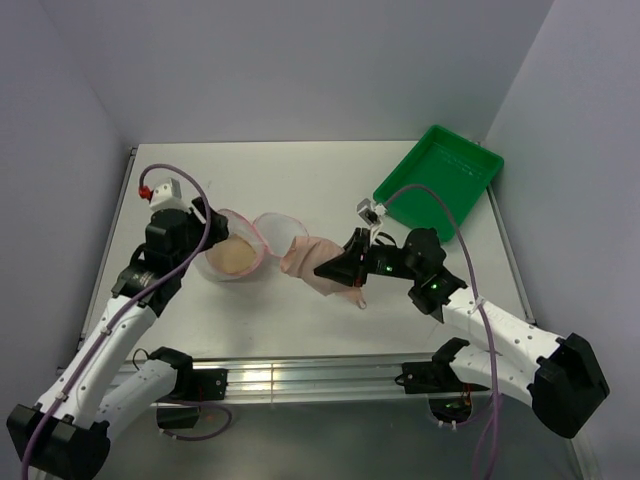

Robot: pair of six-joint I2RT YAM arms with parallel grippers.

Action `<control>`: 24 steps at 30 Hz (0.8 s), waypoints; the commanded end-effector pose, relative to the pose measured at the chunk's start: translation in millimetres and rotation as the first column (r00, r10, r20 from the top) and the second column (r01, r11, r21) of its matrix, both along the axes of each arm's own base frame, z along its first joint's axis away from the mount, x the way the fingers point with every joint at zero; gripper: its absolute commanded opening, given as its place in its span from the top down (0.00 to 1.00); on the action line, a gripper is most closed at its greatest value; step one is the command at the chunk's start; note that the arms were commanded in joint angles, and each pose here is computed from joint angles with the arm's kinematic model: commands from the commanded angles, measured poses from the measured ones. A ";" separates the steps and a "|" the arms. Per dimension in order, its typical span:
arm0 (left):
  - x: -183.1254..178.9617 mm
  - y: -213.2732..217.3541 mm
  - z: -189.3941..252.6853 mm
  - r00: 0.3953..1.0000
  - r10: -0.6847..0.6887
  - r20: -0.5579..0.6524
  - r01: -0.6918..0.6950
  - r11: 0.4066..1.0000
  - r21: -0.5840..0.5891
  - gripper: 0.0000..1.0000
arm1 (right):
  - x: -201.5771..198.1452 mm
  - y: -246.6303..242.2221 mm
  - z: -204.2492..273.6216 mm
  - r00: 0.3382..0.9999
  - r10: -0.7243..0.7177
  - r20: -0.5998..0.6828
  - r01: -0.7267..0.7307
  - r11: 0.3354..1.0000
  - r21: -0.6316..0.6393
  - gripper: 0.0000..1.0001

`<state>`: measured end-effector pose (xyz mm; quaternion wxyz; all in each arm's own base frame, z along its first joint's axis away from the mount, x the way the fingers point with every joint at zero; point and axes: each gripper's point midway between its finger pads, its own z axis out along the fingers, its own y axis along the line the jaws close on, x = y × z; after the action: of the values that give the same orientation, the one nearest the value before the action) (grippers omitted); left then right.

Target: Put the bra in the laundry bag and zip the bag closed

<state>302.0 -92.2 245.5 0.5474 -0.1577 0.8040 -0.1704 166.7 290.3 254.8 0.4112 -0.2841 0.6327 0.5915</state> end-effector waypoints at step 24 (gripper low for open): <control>-0.6 14.7 -80.9 0.988 0.154 -0.017 -0.155 0.978 -0.139 1.00 | 141.4 145.1 23.5 0.869 -0.285 -0.405 0.378 0.910 0.172 1.00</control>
<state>295.5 -61.3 145.2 0.5199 -0.2701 0.8014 -0.1205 300.4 416.4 252.7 0.3892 -0.0183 0.6913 0.6085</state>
